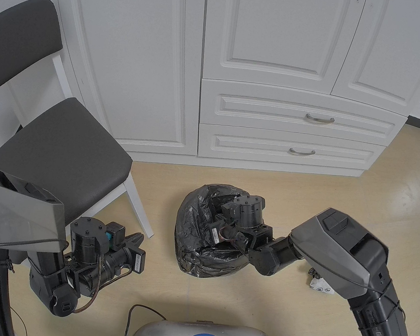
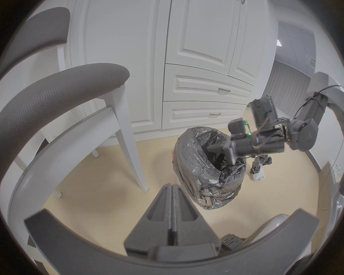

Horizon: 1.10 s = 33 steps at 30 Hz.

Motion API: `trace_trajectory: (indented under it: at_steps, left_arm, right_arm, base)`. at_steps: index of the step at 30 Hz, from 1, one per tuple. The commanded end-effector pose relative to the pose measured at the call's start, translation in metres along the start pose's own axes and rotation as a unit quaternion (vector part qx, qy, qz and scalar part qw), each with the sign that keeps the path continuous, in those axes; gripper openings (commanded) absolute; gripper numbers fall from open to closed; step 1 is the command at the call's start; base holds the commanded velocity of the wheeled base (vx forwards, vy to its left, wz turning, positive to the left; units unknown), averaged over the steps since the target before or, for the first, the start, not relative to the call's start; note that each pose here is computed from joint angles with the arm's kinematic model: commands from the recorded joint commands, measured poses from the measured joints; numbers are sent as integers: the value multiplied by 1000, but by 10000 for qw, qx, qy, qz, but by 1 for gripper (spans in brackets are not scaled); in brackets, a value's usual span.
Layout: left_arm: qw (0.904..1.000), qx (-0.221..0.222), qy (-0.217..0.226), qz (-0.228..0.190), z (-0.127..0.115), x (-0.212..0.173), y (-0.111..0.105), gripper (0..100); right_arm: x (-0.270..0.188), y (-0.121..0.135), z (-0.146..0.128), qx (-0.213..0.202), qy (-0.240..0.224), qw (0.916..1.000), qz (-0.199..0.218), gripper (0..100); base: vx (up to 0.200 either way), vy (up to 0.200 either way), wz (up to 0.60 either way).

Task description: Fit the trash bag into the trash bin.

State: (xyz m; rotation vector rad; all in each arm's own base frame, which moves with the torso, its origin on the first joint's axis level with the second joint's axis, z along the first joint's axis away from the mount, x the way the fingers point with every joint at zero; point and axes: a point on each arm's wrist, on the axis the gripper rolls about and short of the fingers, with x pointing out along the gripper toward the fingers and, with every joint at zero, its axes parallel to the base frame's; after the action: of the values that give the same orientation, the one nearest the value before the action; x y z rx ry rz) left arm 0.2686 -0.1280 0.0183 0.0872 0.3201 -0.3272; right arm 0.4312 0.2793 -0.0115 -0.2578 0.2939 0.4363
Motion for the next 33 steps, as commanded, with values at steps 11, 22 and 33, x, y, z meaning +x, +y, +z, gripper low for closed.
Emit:
trace_trajectory:
  at_steps: [11, 22, 33]
  left_arm:
    - [10000, 0, 9, 1, -1, 0, 0, 0]
    - [10000, 15, 31, -14, -2, 2, -1, 0]
    - [9963, -44, -833, 215, 45, -25, 3, 0]
  right_arm:
    - [-66, -17, 0, -1036, 607, 9917, 467, 0]
    - [-89, -27, 17, -1012, 434, 9924, 541, 0]
    - [-181, -62, 40, -683, -525, 9963, 9, 0]
  base:
    - [0, 0, 0]
    - [0, 0, 0]
    - [0, 0, 0]
